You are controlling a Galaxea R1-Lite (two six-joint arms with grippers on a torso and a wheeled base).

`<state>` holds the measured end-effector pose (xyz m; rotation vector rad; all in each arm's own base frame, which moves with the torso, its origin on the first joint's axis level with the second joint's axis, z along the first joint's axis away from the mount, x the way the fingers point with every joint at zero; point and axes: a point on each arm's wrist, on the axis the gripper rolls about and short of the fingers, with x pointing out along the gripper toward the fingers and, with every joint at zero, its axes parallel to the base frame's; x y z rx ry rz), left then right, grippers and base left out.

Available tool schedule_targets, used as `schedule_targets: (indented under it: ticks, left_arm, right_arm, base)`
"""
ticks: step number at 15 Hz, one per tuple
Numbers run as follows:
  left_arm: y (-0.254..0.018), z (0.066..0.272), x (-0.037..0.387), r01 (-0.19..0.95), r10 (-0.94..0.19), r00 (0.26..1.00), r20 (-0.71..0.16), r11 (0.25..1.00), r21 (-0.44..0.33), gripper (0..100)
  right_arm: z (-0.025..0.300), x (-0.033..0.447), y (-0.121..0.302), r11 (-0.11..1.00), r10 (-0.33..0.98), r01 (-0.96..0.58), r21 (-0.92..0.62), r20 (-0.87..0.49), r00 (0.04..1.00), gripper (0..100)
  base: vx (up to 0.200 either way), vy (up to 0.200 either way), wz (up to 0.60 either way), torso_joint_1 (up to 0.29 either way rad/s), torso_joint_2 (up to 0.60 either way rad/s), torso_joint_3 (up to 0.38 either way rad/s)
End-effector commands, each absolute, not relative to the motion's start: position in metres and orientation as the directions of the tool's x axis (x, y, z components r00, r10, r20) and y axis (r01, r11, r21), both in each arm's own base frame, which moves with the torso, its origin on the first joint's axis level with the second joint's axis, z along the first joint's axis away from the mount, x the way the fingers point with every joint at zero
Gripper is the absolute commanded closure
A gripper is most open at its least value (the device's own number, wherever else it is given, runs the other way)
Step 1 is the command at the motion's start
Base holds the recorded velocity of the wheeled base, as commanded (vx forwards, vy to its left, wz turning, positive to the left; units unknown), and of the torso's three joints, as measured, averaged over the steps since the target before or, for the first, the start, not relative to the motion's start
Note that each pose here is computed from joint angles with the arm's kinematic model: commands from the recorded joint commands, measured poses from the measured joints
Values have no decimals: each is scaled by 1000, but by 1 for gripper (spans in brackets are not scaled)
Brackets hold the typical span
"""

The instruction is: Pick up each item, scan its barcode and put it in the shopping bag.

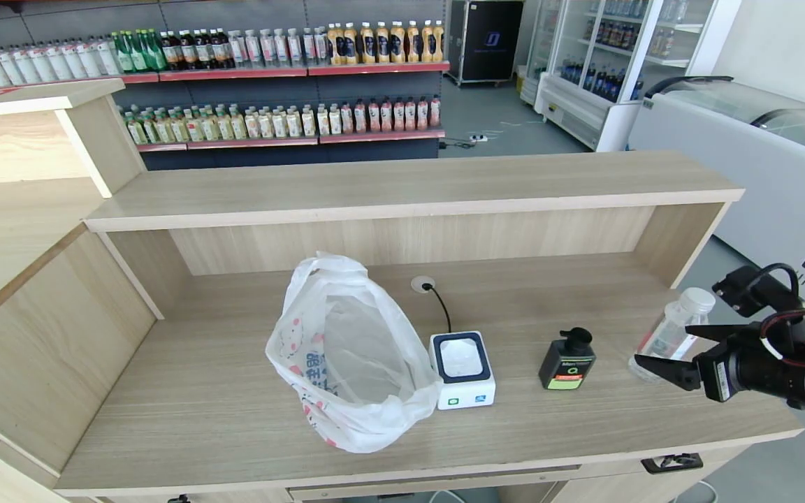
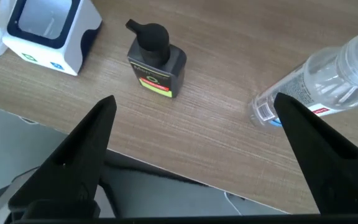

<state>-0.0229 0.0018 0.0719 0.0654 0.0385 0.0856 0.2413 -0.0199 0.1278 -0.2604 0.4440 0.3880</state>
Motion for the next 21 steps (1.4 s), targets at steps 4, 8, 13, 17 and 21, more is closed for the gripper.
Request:
schedule_targets:
  ticks: [4, 8, 13, 17, 21]
  left_arm:
    - [2, 72, -23, -85, 87, 996, -35, 994, 67, 0]
    - [2, 72, -23, -85, 87, 996, -35, 994, 67, 0]
    - [2, 72, -23, -85, 87, 996, -35, 994, 67, 0]
    - [2, 72, -23, -85, 87, 996, -35, 994, 67, 0]
    - [2, 72, -23, -85, 87, 996, -35, 994, 67, 0]
  right_arm:
    - [97, 267, -30, 852, 346, -497, -165, -535, 770, 0]
    - [80, 281, -29, 816, 415, -557, -154, -515, 750, 0]
    - [51, 302, -27, 777, 492, -614, -135, -477, 728, 0]
    - [35, 312, -21, 751, 533, -649, -120, -470, 704, 0]
    - [24, 325, -12, 723, 568, -682, -105, -471, 675, 0]
  base:
    - [0, 0, 0, 0, 0, 0]
    - [0, 0, 0, 0, 0, 0]
    - [0, 0, 0, 0, 0, 0]
    - [0, 0, 0, 0, 0, 0]
    - [0, 0, 0, 0, 0, 0]
